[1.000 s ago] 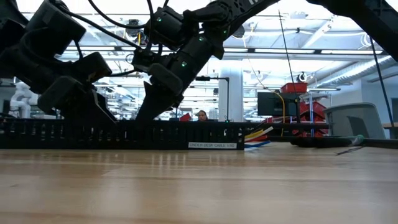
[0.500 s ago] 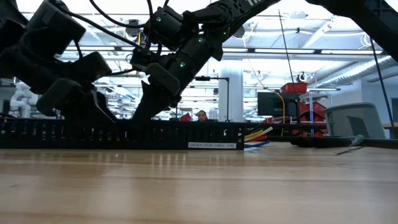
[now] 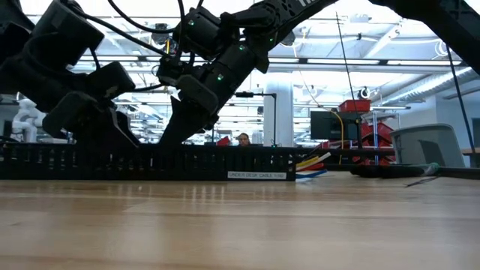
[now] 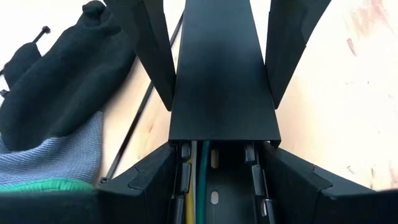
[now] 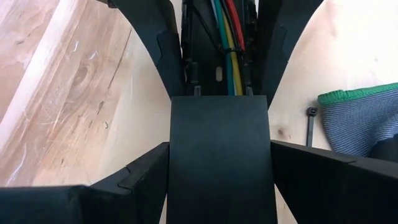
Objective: Ziptie cables
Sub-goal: Close the cable duct
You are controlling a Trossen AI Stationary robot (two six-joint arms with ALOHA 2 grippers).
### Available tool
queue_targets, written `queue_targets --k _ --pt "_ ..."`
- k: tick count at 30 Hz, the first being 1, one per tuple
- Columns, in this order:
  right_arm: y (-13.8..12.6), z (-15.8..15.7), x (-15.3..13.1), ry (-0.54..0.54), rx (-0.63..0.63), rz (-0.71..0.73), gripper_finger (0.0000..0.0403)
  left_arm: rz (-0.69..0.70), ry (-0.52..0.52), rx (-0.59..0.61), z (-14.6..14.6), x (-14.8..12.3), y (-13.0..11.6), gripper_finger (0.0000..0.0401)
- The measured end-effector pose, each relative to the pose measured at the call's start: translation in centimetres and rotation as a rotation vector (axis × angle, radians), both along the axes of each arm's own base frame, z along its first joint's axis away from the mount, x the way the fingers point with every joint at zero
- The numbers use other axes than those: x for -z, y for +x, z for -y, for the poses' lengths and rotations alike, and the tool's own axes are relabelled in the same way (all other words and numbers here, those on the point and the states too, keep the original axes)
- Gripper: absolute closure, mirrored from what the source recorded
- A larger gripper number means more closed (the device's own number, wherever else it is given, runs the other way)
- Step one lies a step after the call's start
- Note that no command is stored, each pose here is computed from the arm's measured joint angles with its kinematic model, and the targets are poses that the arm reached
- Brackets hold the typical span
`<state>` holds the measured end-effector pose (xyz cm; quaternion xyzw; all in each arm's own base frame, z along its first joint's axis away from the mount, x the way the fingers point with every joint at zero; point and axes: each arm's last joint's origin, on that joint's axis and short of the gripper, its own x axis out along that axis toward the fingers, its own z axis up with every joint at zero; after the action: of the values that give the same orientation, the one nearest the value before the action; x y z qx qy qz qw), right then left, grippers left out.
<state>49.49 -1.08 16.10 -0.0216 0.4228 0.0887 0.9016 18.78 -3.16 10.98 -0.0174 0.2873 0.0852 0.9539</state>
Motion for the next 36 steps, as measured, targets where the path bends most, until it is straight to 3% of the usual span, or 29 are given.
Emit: queue_targets --k 10,14,17,25,36 --pt "0.0 0.02 -0.03 -0.004 -0.002 0.0 0.0154 0.008 -0.033 -0.036 -0.03 -0.01 0.0 0.0188" --pt "0.0 0.04 -0.05 -0.012 -0.002 0.001 0.0154 0.019 -0.104 -0.125 -0.12 0.08 -0.06 0.0188" --pt "0.03 0.17 -0.09 -0.023 0.002 0.006 0.0154 0.011 -0.096 -0.176 -0.25 0.19 -0.16 0.0188" --pt "-0.04 0.14 -0.11 -0.015 0.007 -0.002 0.0154 0.005 0.021 -0.042 -0.15 -0.01 0.01 0.0188" --pt "-0.06 0.09 -0.15 -0.011 0.005 -0.003 0.0154 0.012 0.024 -0.031 -0.13 -0.05 0.06 0.0188"
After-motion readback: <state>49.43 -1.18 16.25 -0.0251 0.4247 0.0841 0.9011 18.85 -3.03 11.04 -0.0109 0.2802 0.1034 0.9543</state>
